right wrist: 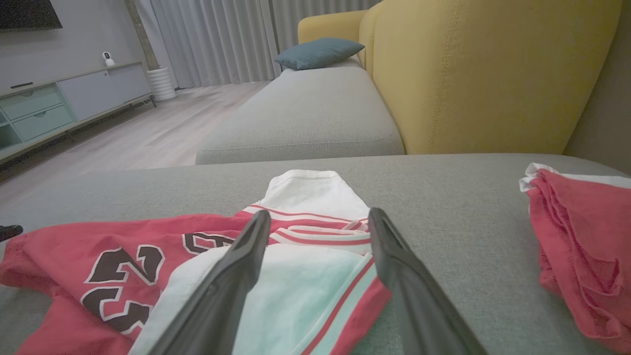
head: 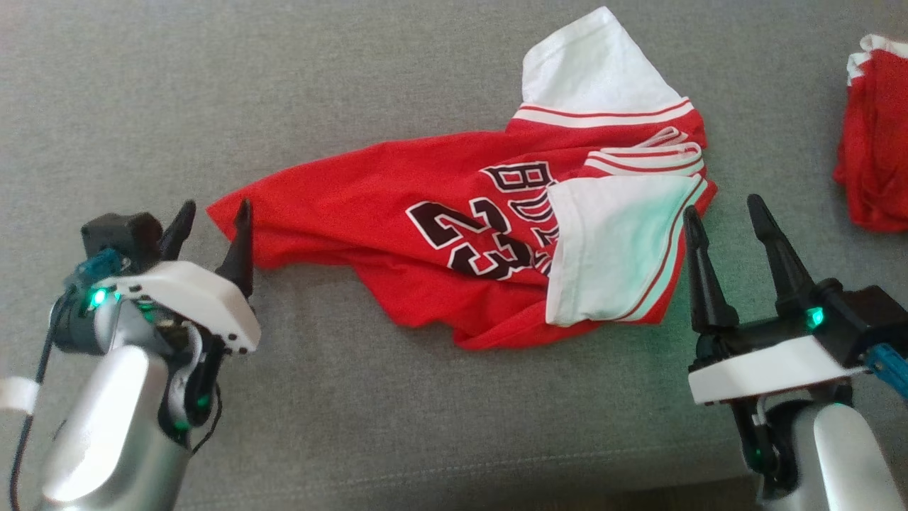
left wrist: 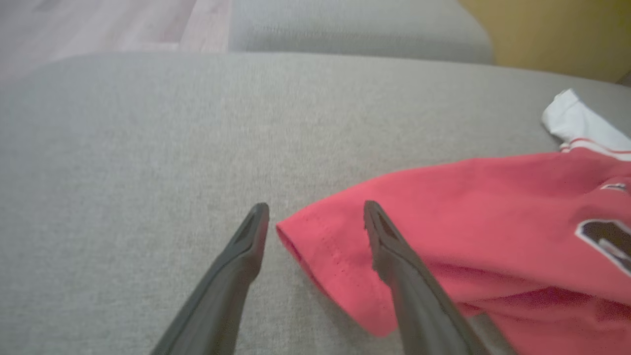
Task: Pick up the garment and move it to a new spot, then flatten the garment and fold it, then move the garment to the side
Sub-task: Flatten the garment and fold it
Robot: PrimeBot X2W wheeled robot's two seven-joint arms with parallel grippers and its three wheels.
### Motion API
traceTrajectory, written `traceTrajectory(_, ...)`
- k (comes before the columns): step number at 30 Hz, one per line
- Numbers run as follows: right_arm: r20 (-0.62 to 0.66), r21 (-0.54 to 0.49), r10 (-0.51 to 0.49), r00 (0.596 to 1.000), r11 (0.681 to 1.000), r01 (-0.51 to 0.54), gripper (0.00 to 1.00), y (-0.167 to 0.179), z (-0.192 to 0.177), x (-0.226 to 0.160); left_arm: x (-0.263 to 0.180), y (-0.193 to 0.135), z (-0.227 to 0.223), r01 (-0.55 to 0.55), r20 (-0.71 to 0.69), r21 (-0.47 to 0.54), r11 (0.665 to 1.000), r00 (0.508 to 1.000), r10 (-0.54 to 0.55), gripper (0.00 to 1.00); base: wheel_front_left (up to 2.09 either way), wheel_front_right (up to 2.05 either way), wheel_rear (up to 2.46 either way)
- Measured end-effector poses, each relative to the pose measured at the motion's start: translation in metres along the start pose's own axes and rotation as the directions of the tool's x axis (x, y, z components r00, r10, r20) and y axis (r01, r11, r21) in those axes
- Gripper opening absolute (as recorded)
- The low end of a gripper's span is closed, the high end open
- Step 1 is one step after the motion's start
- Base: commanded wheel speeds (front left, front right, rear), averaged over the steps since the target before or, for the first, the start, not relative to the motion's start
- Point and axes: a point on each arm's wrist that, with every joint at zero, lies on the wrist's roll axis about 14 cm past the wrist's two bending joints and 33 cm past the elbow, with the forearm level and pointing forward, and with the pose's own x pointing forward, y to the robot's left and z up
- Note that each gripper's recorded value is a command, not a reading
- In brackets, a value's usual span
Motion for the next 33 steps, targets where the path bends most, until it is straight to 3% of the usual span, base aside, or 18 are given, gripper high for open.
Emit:
traceTrajectory(5,-0.013,0.005,-0.018,1.000,1.000,0.019,1.00,-0.007,-0.005,0.002,0.010,0.003,-0.035,0.011,-0.154,-0.031,0.999,0.988,-0.016,1.00,0.00,0.00,0.00)
traceTrajectory(14,-0.035,0.009,-0.034,0.999,0.999,0.035,1.00,-0.013,-0.013,0.003,0.024,0.006,-0.047,0.028,-0.238,-0.007,1.000,0.971,-0.029,1.00,0.00,0.00,0.00)
traceTrajectory(15,-0.035,0.011,-0.035,0.999,0.999,0.035,1.00,-0.013,-0.013,0.004,0.024,0.005,-0.047,0.032,-0.245,-0.001,0.999,0.969,-0.031,0.77,0.00,0.00,0.00)
traceTrajectory(16,-0.033,0.012,-0.034,0.999,0.999,0.035,1.00,-0.013,-0.013,0.004,0.025,0.003,-0.047,0.044,-0.251,0.004,0.999,0.967,-0.041,0.31,0.00,0.00,0.00)
traceTrajectory(17,-0.030,0.013,-0.034,0.999,0.999,0.035,1.00,-0.013,-0.012,0.005,0.025,0.003,-0.047,0.046,-0.253,0.007,0.999,0.967,-0.043,0.00,0.00,0.00,0.00)
traceTrajectory(26,-0.024,0.011,-0.042,0.999,0.999,0.042,1.00,-0.017,-0.009,0.011,0.024,0.003,-0.036,0.040,-0.194,0.039,0.998,0.980,-0.032,0.00,0.00,0.00,0.00)
traceTrajectory(33,-0.005,-0.035,-0.035,0.999,0.999,0.035,1.00,-0.045,0.015,0.057,0.029,0.001,-0.008,0.027,-0.069,0.051,0.998,0.997,-0.024,0.00,0.00,0.00,0.00)
